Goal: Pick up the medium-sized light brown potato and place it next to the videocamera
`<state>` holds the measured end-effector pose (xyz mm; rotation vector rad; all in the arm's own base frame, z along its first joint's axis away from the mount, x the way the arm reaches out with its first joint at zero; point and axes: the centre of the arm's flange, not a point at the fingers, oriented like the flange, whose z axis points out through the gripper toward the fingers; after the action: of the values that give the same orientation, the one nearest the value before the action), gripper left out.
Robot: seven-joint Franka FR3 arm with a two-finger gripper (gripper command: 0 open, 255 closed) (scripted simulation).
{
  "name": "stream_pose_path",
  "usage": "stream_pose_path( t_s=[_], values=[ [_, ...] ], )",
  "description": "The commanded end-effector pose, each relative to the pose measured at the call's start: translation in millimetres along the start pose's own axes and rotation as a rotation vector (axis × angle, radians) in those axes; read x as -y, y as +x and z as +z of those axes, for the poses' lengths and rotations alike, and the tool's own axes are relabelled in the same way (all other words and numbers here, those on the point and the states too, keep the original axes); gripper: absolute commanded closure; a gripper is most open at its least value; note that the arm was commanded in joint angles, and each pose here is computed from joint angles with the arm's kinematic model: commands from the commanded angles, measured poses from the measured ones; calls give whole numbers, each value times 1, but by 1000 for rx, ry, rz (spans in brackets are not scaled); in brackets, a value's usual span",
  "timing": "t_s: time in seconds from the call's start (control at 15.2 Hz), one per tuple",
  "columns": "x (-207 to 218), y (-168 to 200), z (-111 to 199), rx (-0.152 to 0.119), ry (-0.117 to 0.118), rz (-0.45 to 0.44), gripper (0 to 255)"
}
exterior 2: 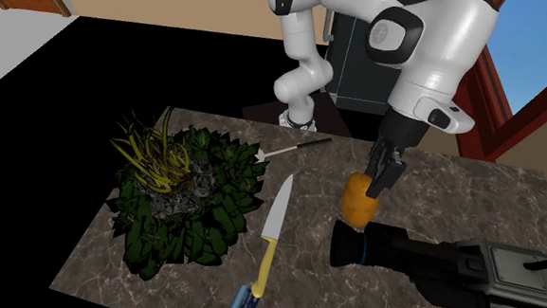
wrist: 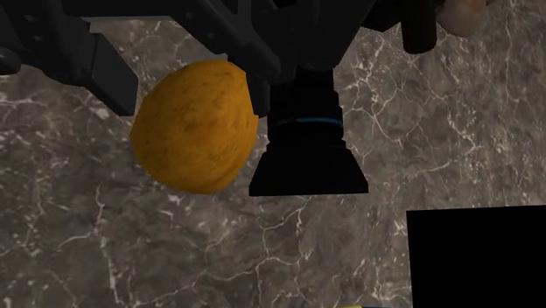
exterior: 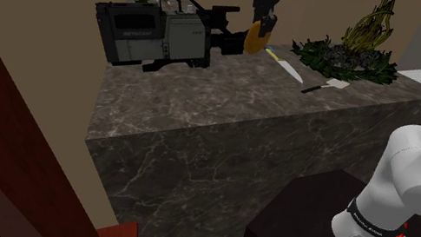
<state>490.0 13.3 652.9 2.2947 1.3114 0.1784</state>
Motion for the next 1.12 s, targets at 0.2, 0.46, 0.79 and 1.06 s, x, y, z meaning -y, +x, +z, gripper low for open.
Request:
stream_pose_path(
  t_s=[0.2, 0.46, 0.79, 1.06],
  values=[
    [12, 4, 22, 0, 0, 0, 255],
    [22, 6, 41, 0, 0, 0, 255],
    [35, 10, 64, 0, 0, 0, 255],
    [45, 12, 82, 0, 0, 0, 255]
  ],
)
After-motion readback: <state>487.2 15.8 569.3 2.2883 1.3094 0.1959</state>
